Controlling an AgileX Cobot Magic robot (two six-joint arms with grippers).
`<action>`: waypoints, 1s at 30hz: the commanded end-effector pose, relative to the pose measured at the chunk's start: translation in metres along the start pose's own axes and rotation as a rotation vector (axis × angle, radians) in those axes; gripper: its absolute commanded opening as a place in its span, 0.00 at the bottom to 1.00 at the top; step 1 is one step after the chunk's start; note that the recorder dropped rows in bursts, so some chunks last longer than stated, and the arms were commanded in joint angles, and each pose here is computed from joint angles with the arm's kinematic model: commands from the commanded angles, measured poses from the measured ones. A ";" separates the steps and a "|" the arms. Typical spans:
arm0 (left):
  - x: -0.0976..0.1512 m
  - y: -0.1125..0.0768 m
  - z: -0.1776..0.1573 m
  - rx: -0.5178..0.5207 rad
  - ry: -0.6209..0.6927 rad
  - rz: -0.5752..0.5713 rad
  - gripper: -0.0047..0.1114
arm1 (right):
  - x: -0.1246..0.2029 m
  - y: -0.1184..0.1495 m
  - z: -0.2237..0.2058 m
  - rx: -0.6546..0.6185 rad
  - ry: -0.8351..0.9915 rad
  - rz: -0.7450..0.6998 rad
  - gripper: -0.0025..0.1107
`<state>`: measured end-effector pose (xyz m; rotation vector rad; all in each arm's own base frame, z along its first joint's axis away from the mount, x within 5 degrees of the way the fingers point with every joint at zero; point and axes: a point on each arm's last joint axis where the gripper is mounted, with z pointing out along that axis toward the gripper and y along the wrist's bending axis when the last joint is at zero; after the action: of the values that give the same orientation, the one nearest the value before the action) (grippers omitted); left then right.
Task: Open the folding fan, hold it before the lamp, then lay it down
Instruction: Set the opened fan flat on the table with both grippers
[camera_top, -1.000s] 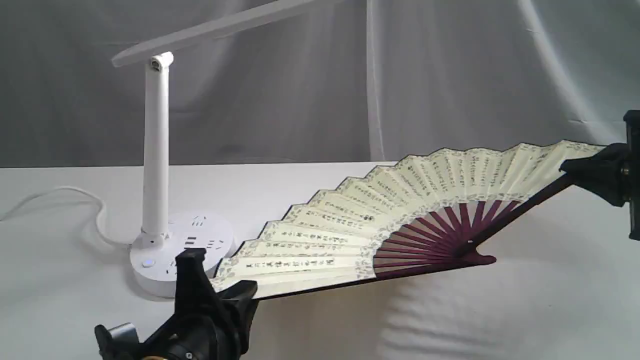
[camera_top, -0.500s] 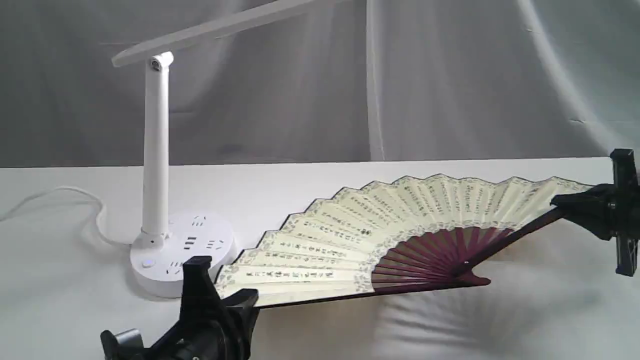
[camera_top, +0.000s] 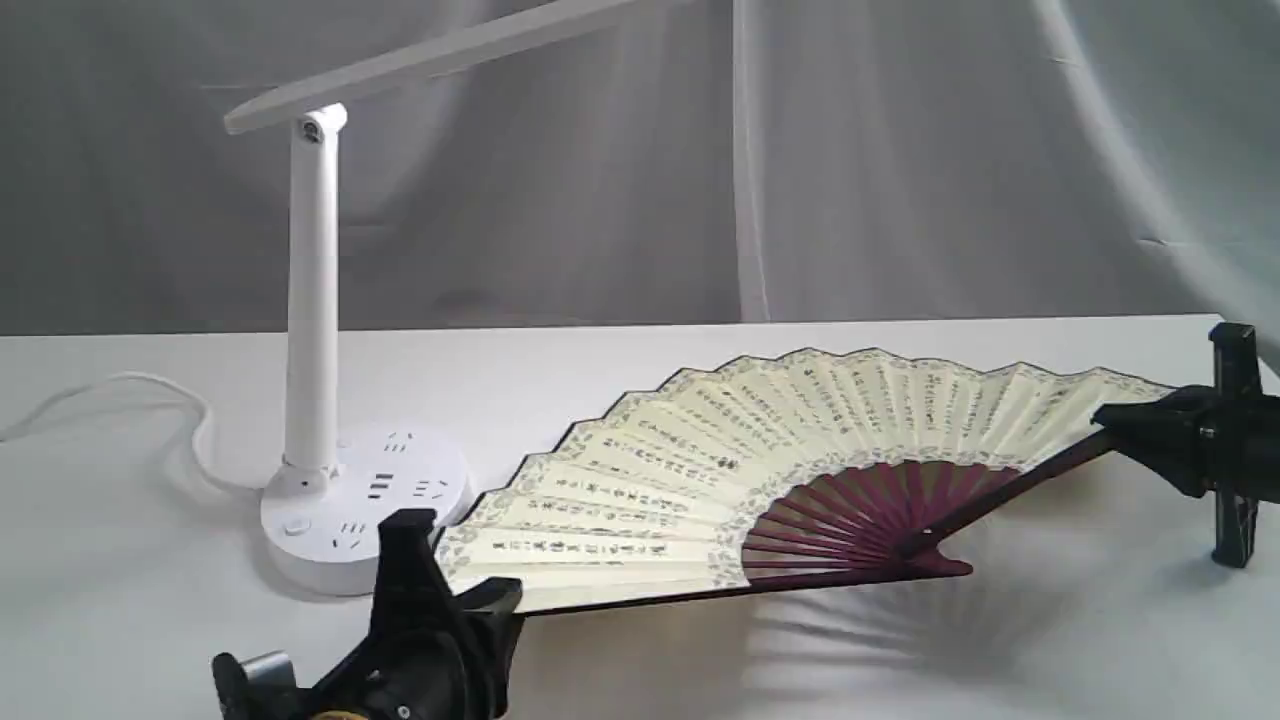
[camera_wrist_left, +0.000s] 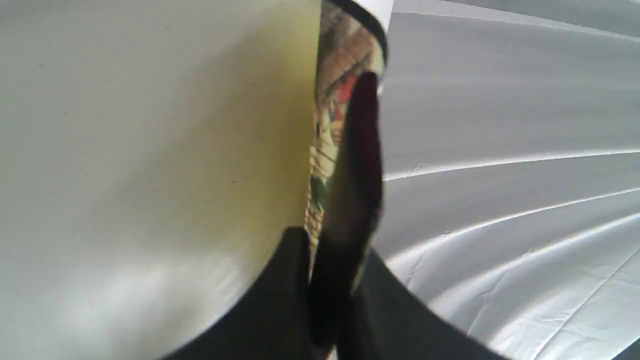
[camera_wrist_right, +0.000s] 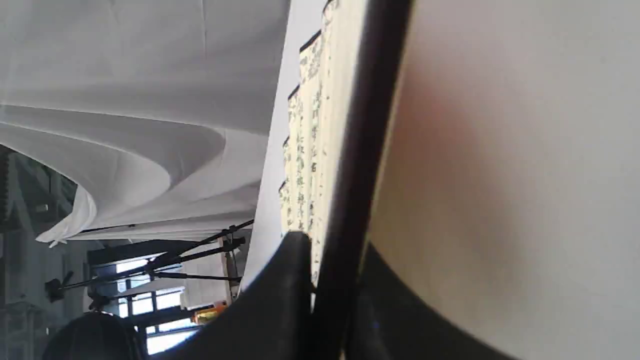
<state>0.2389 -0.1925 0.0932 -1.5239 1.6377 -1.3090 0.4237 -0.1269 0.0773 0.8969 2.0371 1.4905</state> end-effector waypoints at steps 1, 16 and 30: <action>0.002 -0.006 0.009 0.057 -0.015 -0.026 0.04 | -0.004 -0.009 0.001 0.042 -0.037 -0.055 0.08; -0.003 0.004 0.014 0.035 -0.049 -0.004 0.06 | 0.003 -0.010 0.002 -0.001 0.031 -0.050 0.56; -0.004 0.016 0.013 -0.092 -0.055 0.016 0.30 | 0.012 -0.017 0.001 0.096 0.138 -0.009 0.57</action>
<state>0.2447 -0.1949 0.0752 -1.5784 1.6738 -1.2076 0.4182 -0.1216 0.0734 0.8277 2.1298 1.5427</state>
